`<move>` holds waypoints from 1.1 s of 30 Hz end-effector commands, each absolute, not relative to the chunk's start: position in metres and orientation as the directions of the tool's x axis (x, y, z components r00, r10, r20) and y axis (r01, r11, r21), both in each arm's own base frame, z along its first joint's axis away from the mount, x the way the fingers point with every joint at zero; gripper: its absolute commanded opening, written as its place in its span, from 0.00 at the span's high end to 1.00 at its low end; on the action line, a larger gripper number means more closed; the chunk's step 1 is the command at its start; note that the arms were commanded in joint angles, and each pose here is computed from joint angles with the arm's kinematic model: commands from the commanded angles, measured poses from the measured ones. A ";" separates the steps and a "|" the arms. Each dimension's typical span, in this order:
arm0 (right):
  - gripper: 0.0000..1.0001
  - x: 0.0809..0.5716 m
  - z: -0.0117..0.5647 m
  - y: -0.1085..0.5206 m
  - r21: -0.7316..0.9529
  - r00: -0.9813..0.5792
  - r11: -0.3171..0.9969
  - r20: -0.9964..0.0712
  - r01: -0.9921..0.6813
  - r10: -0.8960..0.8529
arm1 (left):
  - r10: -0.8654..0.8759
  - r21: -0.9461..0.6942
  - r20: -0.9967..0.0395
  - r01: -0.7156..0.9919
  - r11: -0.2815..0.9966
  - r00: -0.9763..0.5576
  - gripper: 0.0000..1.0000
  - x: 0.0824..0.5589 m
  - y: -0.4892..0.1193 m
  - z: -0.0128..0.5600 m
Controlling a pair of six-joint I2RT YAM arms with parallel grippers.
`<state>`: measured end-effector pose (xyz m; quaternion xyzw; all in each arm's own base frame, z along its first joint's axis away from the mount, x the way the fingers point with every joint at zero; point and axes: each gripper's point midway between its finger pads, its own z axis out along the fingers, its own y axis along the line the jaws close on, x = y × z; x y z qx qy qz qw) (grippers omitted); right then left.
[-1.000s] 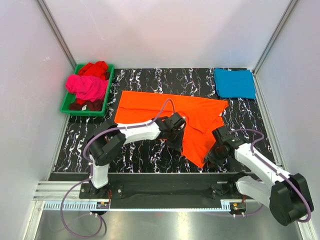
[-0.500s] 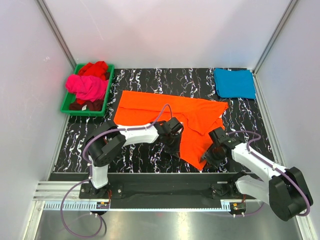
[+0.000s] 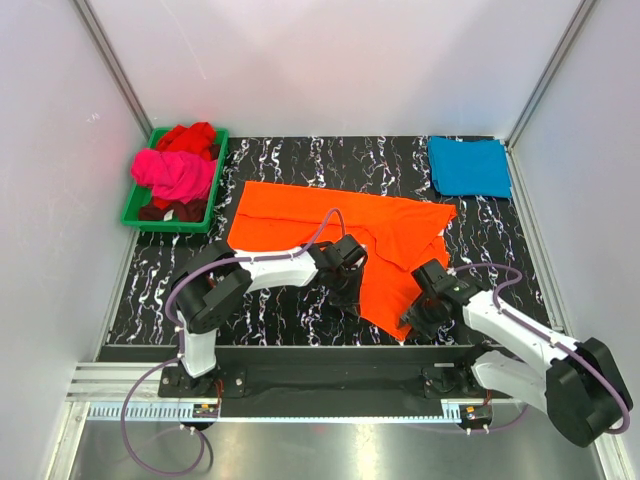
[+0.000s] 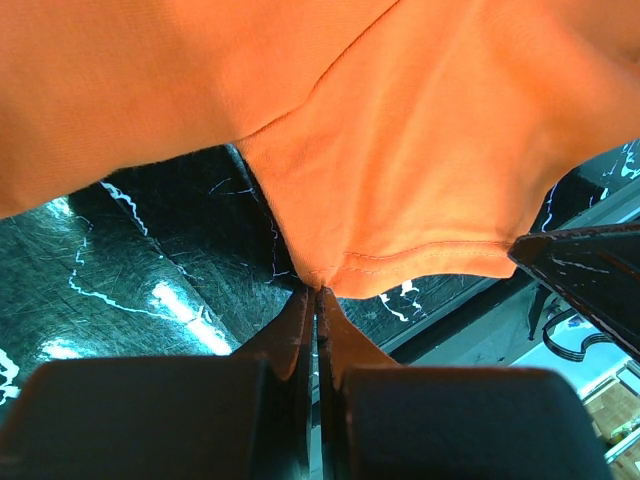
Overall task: Fold and stack the t-shirts
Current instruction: Fold the tshirt
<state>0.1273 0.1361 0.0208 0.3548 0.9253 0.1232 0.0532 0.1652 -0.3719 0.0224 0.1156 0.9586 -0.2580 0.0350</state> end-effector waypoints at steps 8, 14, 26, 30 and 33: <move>0.68 0.123 0.019 0.134 0.267 -0.688 0.671 -0.040 0.692 0.725 | 0.220 -0.534 -0.159 0.271 0.801 -0.963 1.00 0.166 -0.384 0.045; 0.69 0.120 0.015 0.136 0.260 -0.697 0.680 -0.037 0.685 0.716 | 0.220 -0.533 -0.160 0.272 0.801 -0.962 1.00 0.167 -0.384 0.045; 0.60 0.121 0.009 0.138 0.207 -0.719 0.719 -0.087 0.664 0.689 | 0.210 -0.532 -0.170 0.269 0.803 -0.963 0.94 0.168 -0.383 0.049; 0.60 0.121 0.005 0.138 0.180 -0.727 0.731 -0.101 0.658 0.679 | 0.203 -0.539 -0.174 0.266 0.799 -0.963 0.88 0.169 -0.385 0.055; 0.62 0.120 0.004 0.140 0.166 -0.731 0.738 -0.113 0.654 0.673 | 0.202 -0.526 -0.173 0.264 0.808 -0.964 0.86 0.169 -0.383 0.056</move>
